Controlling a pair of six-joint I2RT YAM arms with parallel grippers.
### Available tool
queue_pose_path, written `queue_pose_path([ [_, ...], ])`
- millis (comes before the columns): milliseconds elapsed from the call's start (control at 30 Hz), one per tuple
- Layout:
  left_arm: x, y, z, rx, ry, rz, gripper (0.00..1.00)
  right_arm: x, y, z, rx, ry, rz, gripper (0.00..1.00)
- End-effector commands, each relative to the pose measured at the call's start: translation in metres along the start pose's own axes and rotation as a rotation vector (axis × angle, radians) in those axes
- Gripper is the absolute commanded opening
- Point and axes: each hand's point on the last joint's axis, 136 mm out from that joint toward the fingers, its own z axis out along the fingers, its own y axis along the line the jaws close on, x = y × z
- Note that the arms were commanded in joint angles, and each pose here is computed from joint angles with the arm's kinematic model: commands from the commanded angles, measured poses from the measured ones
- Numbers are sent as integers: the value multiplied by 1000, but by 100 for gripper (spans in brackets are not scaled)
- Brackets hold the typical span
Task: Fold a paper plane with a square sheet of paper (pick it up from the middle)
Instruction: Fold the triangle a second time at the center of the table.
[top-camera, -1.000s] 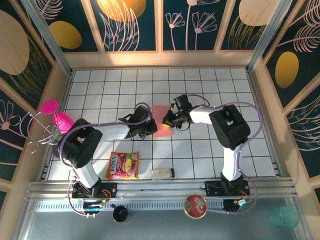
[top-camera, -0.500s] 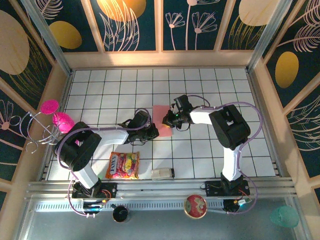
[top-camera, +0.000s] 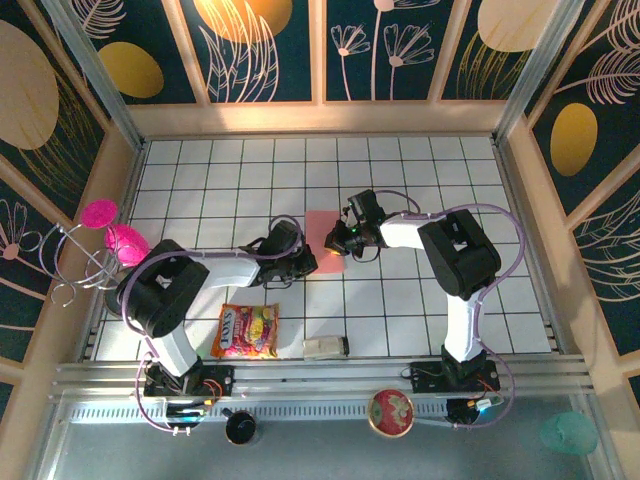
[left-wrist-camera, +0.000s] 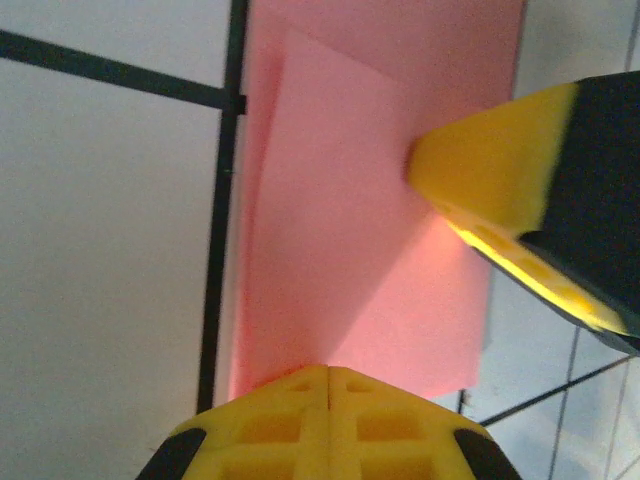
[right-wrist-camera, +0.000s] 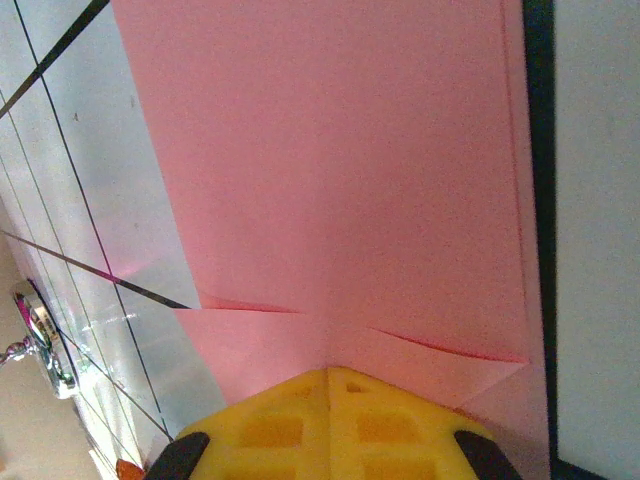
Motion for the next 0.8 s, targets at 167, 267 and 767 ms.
queue_pose_path([
  [167, 10, 24, 8, -66, 38, -32, 0, 19, -57, 12, 180, 28, 76, 0],
  [267, 16, 40, 2, -105, 47, -47, 0, 20, -59, 12, 189, 32, 76, 0],
  [767, -13, -21, -26, 92, -21, -2, 0, 17, -55, 11, 183, 25, 61, 0],
])
